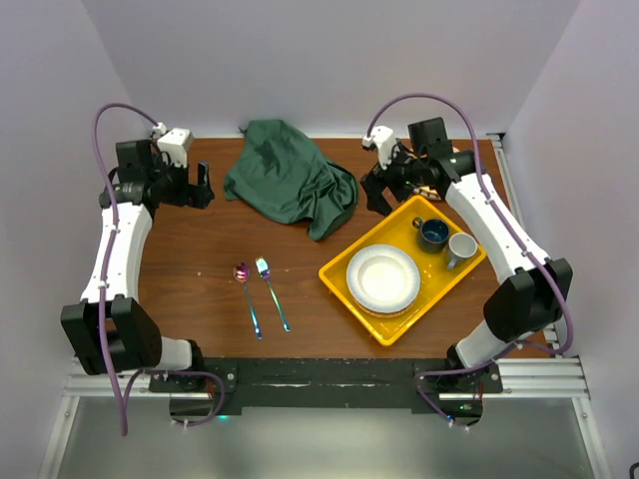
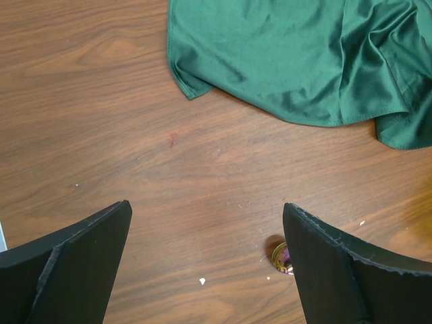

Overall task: Fold the napkin into a case and place the utensils inside
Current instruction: Pick up the crumpled napkin from the corner of the board.

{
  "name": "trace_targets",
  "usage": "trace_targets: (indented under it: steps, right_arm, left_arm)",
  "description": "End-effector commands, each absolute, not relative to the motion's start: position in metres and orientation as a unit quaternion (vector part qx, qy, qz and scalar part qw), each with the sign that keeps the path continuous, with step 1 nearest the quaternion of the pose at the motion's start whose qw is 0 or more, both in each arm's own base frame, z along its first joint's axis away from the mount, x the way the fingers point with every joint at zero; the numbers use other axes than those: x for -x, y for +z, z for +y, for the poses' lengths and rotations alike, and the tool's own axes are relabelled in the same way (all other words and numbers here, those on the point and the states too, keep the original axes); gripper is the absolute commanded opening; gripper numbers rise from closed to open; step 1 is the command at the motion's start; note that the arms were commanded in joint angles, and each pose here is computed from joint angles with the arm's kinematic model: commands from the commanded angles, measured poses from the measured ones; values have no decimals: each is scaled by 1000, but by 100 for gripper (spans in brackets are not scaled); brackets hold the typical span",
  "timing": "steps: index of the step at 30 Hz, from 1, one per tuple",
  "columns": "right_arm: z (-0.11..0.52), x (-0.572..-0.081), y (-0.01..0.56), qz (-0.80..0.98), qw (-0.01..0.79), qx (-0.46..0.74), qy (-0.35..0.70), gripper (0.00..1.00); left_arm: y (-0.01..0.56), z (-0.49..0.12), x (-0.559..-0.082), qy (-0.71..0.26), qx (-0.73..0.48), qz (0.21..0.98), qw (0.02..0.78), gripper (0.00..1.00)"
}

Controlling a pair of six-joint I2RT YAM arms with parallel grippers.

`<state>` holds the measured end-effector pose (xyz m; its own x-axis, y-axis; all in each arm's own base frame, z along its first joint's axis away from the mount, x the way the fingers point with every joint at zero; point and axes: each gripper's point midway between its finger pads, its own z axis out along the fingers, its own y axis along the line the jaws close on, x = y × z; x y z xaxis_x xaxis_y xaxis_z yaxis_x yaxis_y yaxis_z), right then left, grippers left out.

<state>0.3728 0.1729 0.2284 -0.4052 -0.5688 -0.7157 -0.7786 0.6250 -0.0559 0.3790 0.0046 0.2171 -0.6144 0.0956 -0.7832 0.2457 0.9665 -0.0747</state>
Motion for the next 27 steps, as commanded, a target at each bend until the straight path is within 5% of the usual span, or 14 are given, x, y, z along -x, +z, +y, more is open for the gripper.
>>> trace_targets:
  steps: [1,9,14,21,27]
  right_arm:
    - [201,-376,243,764,388,488,166,98]
    - [239,-390,232,699,356,596,173,98]
    - [247,-375,185,637,243,714,160,98]
    - [259,-370,156,559,204,795,120,98]
    - [279,-369,130,520,188,825,116,90]
  left_arm:
    - [242,4,-385,-76,-111,873,469,100]
    - [264,16,-403,-44,-86,850,517,100]
    - [266,12,-412,-50,-112,840,529,100]
    - [268,6,-414,-61,-127,832,537,100]
    - [249,2,-414,-76,-137,844,514,100]
